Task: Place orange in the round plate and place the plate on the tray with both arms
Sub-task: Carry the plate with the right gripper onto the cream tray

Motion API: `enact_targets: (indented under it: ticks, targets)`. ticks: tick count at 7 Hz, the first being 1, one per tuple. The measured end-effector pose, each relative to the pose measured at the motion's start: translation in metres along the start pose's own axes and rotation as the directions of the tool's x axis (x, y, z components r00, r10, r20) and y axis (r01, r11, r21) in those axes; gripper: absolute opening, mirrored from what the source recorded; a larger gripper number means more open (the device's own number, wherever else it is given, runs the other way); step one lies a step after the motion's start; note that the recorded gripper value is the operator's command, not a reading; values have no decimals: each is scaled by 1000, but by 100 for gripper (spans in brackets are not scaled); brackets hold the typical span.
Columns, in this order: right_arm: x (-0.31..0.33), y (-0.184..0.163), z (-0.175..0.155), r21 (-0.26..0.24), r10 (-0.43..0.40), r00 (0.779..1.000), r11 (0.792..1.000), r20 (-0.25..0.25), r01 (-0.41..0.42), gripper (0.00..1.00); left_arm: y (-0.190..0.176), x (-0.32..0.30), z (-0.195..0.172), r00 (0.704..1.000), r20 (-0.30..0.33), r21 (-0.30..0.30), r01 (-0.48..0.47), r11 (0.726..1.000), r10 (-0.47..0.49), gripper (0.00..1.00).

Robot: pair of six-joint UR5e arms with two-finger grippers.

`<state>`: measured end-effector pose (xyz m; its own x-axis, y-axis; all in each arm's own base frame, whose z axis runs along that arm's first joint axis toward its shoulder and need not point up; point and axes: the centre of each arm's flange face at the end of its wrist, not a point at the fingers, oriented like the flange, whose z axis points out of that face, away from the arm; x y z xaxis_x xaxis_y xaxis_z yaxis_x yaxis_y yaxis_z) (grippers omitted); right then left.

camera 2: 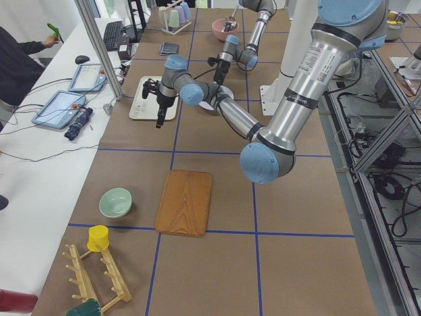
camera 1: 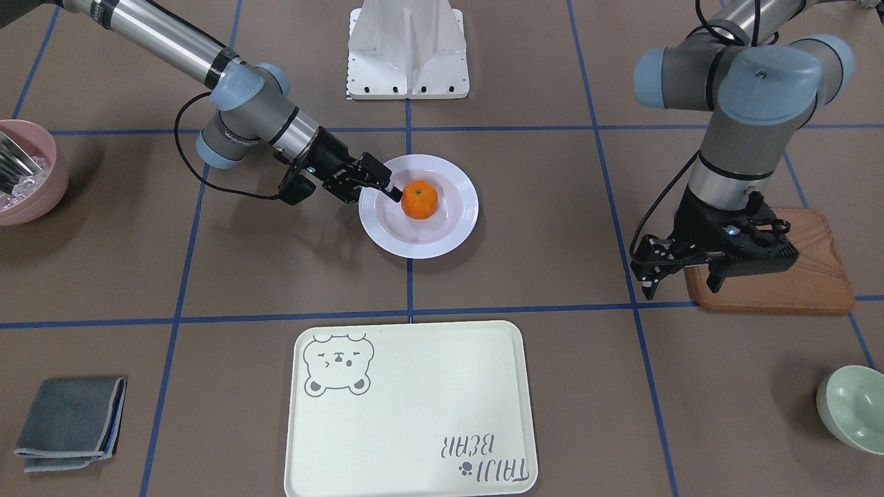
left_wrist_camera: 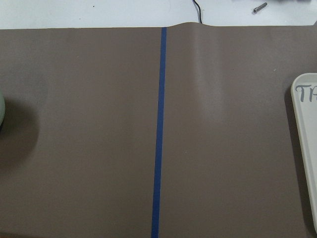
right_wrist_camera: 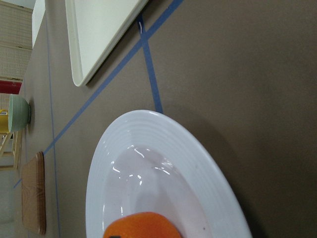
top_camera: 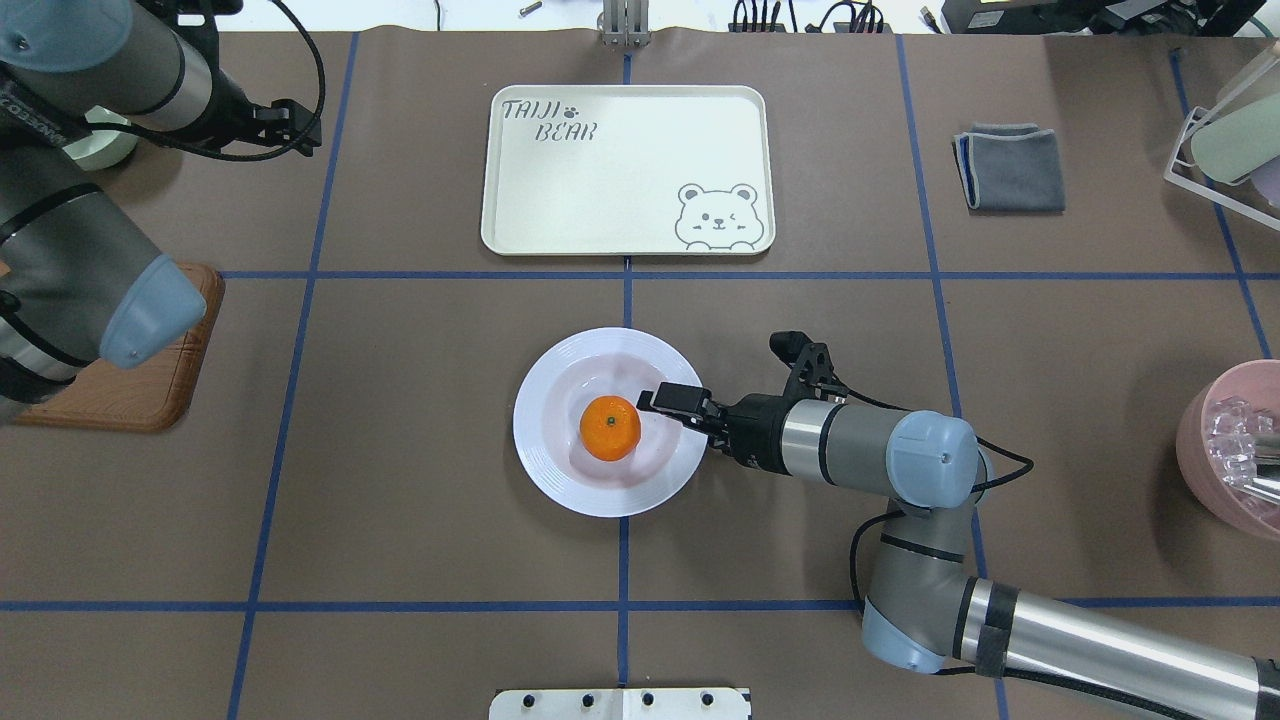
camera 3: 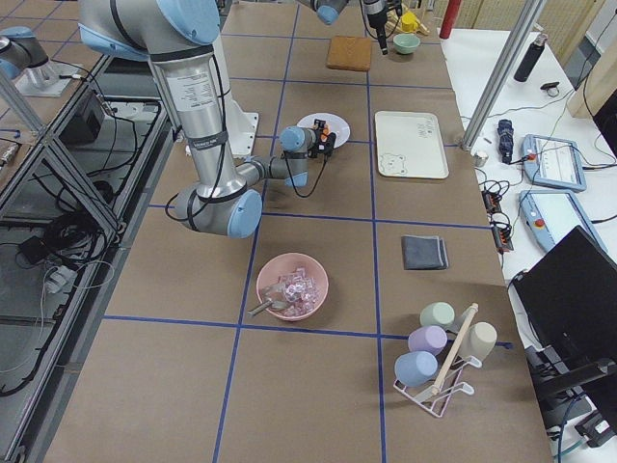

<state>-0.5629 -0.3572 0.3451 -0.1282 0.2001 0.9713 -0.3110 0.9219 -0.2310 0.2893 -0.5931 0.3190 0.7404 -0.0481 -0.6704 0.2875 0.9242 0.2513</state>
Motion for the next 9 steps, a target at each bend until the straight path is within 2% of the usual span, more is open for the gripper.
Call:
enact_targets:
  ticks: [3,5,7,8,9]
  targets:
    - [-12,3,4,2,9,1000,1000,23,-9,0,0,-1,2,1000,5,-2,2,1000,-2,98]
    - [-36,4,9,23,27,997,999,70,-29,0,0,-2,3,1000,6,-3,2,1000,-2,98]
    - [-64,-21,10,107,85,987,989,133,-100,0,1,-4,5,1000,10,-5,4,1000,-4,98]
    - [-72,-49,14,162,93,987,980,130,-113,0,2,-7,7,1000,14,-8,5,1000,-5,98]
    - [-89,-84,26,228,107,989,965,104,-129,0,3,-8,8,1000,15,-10,6,1000,-6,98]
